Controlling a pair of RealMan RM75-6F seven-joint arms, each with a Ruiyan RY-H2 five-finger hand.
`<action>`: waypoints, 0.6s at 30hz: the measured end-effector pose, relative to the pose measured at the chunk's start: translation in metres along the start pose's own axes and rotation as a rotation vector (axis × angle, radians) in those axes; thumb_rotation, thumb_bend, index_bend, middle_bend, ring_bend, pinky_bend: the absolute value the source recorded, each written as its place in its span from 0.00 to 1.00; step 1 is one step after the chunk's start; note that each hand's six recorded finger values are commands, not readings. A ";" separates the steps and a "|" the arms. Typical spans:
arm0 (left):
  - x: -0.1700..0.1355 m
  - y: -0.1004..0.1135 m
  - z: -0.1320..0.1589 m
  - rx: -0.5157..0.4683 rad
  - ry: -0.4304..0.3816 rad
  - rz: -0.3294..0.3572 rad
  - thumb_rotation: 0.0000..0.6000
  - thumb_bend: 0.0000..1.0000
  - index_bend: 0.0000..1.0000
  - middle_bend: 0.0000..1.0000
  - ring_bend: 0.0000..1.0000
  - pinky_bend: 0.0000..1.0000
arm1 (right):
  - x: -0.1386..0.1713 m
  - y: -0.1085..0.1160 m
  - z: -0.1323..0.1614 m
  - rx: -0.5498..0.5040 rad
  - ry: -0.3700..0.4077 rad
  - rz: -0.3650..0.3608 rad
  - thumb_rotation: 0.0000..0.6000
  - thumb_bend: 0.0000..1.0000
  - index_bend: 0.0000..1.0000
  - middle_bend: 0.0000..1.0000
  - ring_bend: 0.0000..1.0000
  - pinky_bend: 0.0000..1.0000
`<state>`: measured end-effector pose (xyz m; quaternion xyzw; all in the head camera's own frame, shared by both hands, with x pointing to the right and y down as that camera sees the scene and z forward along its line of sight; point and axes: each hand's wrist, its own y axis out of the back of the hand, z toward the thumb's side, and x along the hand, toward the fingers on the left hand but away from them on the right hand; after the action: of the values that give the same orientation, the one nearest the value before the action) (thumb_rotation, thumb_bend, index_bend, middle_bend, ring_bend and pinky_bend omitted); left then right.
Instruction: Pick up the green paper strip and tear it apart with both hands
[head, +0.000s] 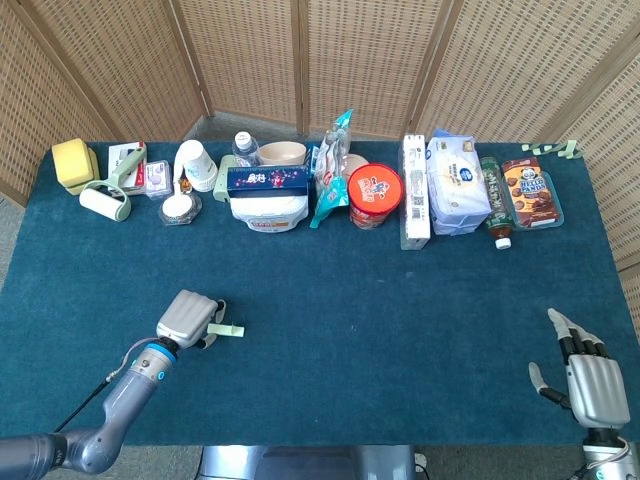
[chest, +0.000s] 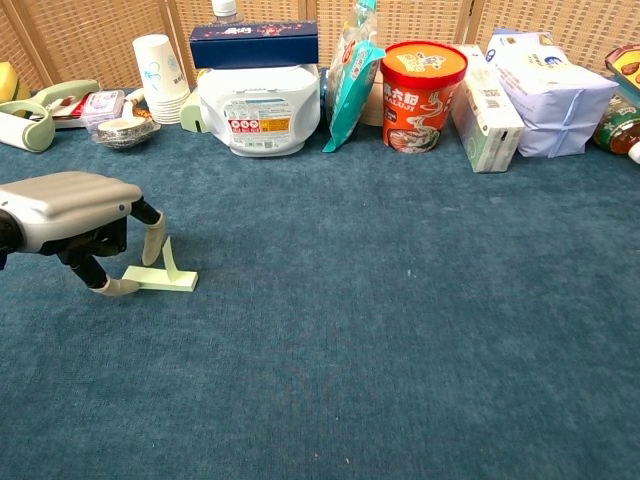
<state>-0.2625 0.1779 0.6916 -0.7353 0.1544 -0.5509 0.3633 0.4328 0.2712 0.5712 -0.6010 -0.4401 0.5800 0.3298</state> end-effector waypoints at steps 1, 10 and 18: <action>0.000 0.000 0.000 0.001 0.001 -0.004 1.00 0.27 0.50 1.00 1.00 0.99 | 0.000 0.000 0.000 -0.001 -0.001 0.000 0.82 0.42 0.00 0.17 0.18 0.23; 0.003 -0.002 0.000 0.021 0.005 -0.034 0.99 0.28 0.51 1.00 1.00 0.99 | 0.002 0.002 -0.002 -0.009 -0.007 -0.008 0.82 0.42 0.00 0.17 0.18 0.23; 0.006 0.001 0.000 0.010 0.009 -0.032 0.93 0.28 0.45 1.00 1.00 0.99 | 0.003 0.001 -0.004 -0.014 -0.012 -0.006 0.82 0.42 0.00 0.17 0.19 0.23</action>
<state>-0.2598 0.1735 0.6948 -0.7333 0.1418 -0.5608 0.3573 0.4364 0.2737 0.5693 -0.5984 -0.4479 0.5796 0.3247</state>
